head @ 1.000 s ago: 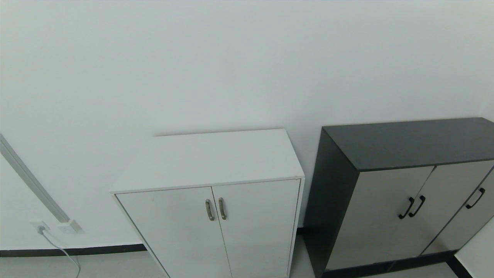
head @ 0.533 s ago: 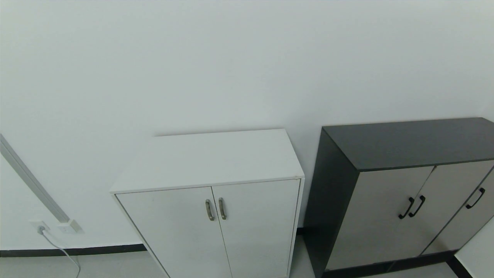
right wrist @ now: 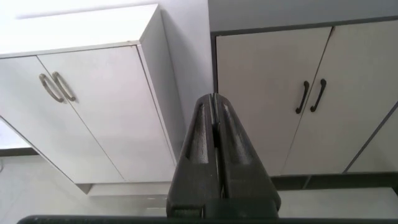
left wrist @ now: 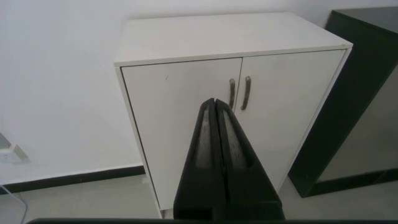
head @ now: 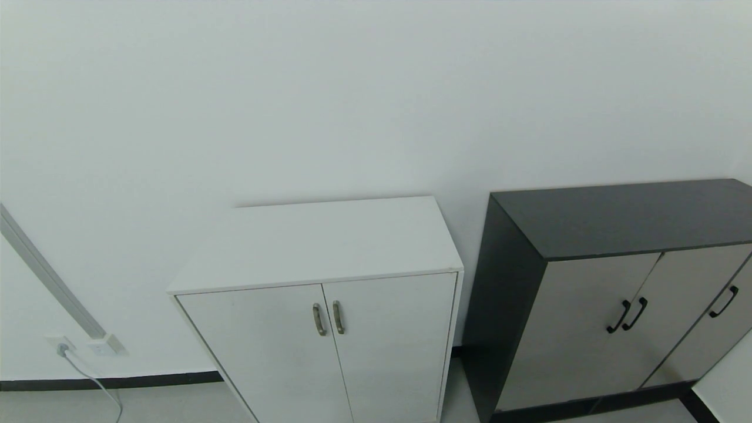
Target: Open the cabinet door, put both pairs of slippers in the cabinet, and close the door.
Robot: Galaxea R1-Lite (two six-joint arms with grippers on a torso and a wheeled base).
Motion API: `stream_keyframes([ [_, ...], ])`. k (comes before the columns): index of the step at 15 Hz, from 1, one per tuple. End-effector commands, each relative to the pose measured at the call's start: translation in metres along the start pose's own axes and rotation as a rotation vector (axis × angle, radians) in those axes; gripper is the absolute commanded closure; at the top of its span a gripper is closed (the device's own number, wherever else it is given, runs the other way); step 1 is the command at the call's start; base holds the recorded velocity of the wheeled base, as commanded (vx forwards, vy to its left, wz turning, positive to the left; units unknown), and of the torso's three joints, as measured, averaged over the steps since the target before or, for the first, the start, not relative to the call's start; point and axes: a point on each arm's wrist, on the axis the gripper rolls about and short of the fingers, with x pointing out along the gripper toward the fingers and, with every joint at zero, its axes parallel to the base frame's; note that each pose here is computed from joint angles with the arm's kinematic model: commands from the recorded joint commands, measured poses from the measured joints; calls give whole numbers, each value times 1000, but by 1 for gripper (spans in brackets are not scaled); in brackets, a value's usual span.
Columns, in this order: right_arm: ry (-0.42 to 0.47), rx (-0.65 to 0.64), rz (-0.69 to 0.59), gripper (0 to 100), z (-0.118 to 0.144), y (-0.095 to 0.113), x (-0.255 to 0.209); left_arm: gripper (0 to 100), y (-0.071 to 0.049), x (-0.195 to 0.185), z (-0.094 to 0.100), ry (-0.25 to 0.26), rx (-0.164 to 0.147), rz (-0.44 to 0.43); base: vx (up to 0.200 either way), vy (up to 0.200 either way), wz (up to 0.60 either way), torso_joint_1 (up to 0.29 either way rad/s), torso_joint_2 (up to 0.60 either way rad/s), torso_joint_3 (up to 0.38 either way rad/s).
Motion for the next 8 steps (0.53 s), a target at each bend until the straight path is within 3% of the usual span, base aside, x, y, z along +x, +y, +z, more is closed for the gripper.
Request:
stream_keyframes([
  [1,0,-15,1,100,0,0,0,100,0,0,0,0,0,0,0,0,0,0,0,0],
  [6,0,-62,67,100,0,1,0,100,0,0,0,1,0,0,0,0,0,0,0,0],
  [8,-41,-64,-16,100,-1,1,-3,100,0,0,0,1,0,0,0,0,0,0,0,0],
])
